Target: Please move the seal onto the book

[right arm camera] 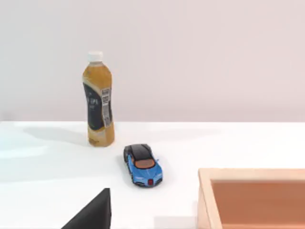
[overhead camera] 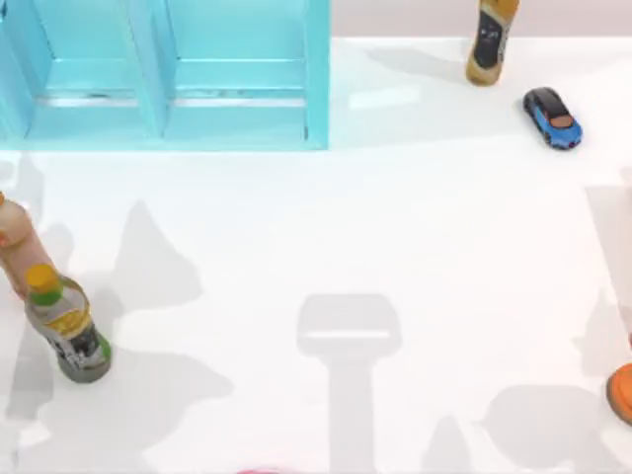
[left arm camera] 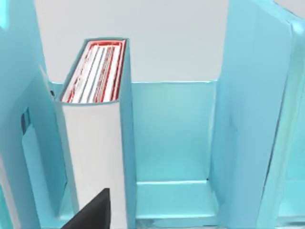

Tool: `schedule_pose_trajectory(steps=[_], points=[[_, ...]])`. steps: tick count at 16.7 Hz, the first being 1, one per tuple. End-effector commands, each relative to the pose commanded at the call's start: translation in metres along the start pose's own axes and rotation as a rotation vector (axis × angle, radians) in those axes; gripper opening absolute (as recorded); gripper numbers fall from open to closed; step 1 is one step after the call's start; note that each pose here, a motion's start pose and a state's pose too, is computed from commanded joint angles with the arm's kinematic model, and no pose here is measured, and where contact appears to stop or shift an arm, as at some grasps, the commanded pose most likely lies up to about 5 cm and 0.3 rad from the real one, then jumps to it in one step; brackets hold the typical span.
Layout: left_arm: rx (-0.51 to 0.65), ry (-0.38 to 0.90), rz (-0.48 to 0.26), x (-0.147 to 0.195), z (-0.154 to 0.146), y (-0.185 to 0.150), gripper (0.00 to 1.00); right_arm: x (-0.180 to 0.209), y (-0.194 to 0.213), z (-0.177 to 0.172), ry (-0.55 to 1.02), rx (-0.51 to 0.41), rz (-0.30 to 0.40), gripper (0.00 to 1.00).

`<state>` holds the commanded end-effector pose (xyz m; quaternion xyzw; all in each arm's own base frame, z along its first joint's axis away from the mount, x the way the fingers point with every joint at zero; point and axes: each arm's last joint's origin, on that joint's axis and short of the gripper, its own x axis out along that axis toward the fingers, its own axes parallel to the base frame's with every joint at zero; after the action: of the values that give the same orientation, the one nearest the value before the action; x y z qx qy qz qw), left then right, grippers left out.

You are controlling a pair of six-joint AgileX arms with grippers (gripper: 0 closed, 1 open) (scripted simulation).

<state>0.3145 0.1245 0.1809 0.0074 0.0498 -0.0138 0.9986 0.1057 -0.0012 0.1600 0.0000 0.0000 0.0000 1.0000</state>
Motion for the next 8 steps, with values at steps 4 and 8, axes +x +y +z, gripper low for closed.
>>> schedule_pose_trajectory(steps=[4,8], points=[[-0.015,0.019,-0.01,0.035,-0.056,0.043,1.0,0.0,0.0,0.0,0.0,0.0,0.0,1.0],[-0.008,0.0,-0.018,0.048,-0.087,0.066,1.0,0.0,0.0,0.0,0.0,0.0,0.0,1.0]])
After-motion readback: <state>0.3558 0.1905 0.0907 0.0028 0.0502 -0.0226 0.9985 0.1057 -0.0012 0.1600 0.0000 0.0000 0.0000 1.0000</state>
